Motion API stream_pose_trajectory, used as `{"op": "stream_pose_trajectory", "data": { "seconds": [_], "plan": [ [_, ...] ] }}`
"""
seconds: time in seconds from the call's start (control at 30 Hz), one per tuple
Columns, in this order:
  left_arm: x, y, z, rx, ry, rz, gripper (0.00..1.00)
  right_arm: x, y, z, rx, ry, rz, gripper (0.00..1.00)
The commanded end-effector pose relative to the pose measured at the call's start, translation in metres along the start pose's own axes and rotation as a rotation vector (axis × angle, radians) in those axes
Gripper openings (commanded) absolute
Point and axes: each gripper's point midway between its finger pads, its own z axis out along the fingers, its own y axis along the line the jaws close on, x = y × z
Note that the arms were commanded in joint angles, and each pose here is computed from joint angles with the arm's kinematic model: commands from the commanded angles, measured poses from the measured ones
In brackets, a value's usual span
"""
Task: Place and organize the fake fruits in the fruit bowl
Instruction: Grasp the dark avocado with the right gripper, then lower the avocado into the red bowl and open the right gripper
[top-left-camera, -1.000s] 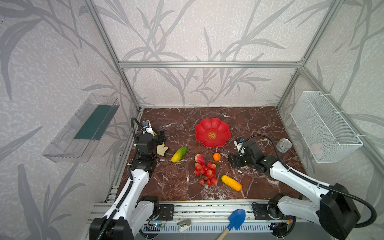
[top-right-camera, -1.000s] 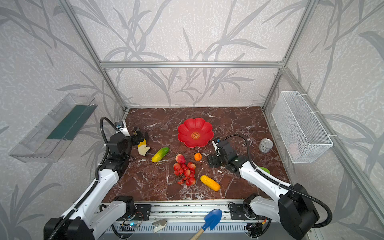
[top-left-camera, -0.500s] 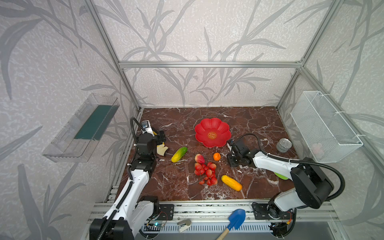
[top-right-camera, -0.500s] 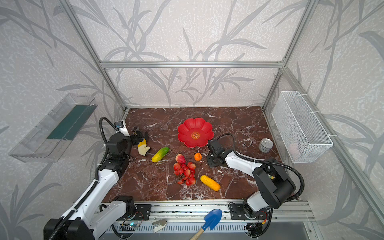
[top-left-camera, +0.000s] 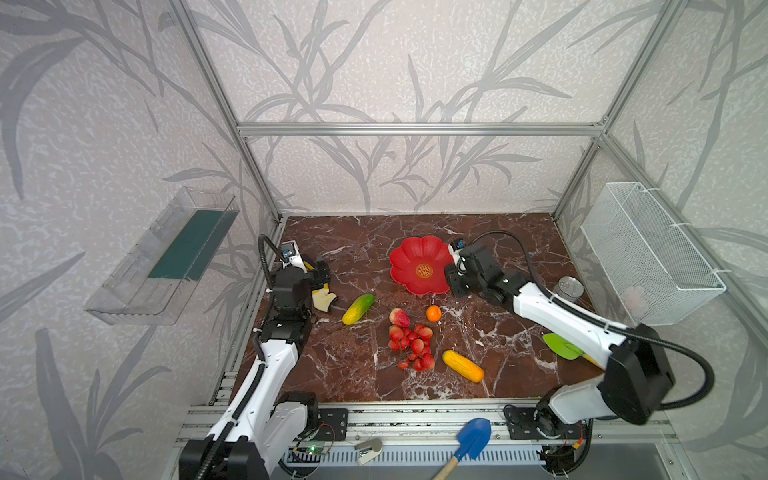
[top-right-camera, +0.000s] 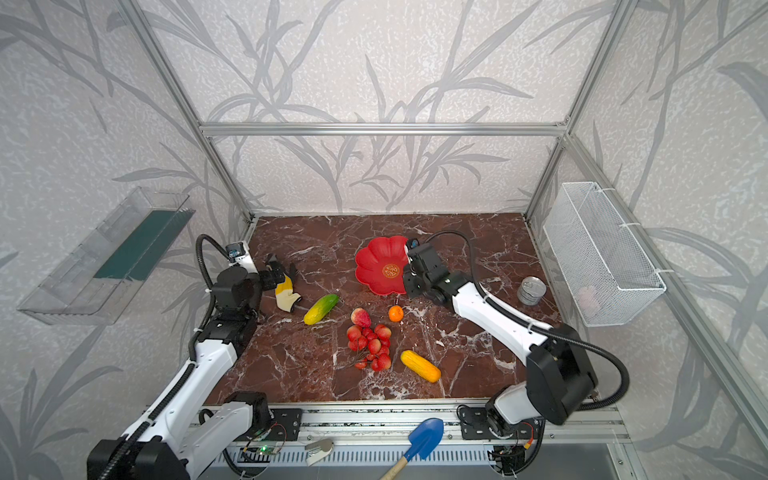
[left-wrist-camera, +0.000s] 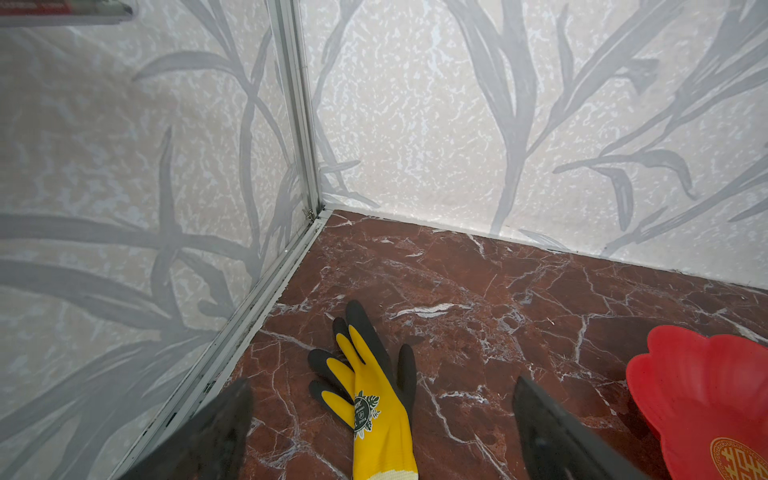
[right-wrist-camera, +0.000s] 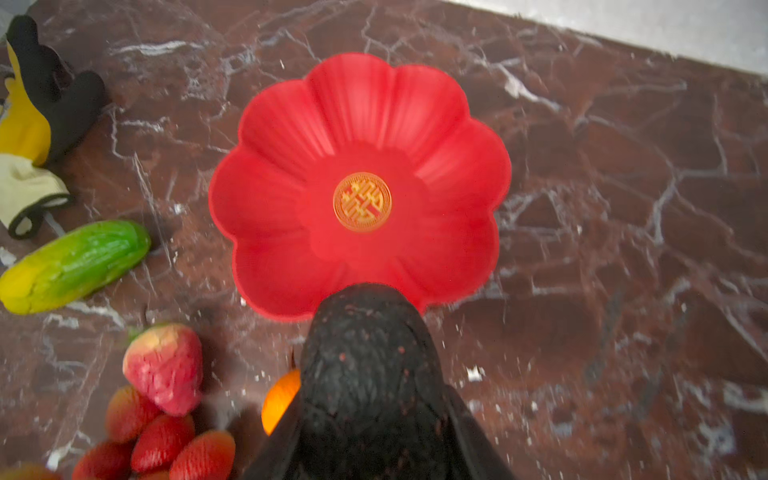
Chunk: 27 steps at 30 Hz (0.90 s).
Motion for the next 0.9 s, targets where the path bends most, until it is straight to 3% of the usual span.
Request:
{"op": "stream_pose_trajectory", "data": {
  "seconds": [0.0, 0.23, 0.47, 0.67, 0.87],
  "plan": [
    [-0.013, 0.003, -0.004, -0.008, -0.030, -0.016, 0.97, -0.018, 0.011, 0.036, -0.027, 0.031, -0.078, 0.35],
    [-0.008, -0.001, 0.001, 0.010, 0.009, -0.011, 0.97, -0.027, 0.020, 0.127, -0.027, 0.145, -0.100, 0.35],
    [-0.001, -0.010, 0.007, 0.049, 0.062, -0.001, 0.97, 0.000, 0.010, 0.172, 0.022, 0.247, -0.091, 0.41],
    [0.009, -0.024, 0.011, 0.123, 0.126, 0.007, 0.92, -0.021, 0.011, 0.149, -0.029, 0.185, -0.033, 0.69],
    [0.034, -0.058, 0.015, 0.289, 0.330, 0.046, 0.82, -0.060, -0.006, 0.070, -0.064, -0.028, 0.065, 0.91]
  ]
}}
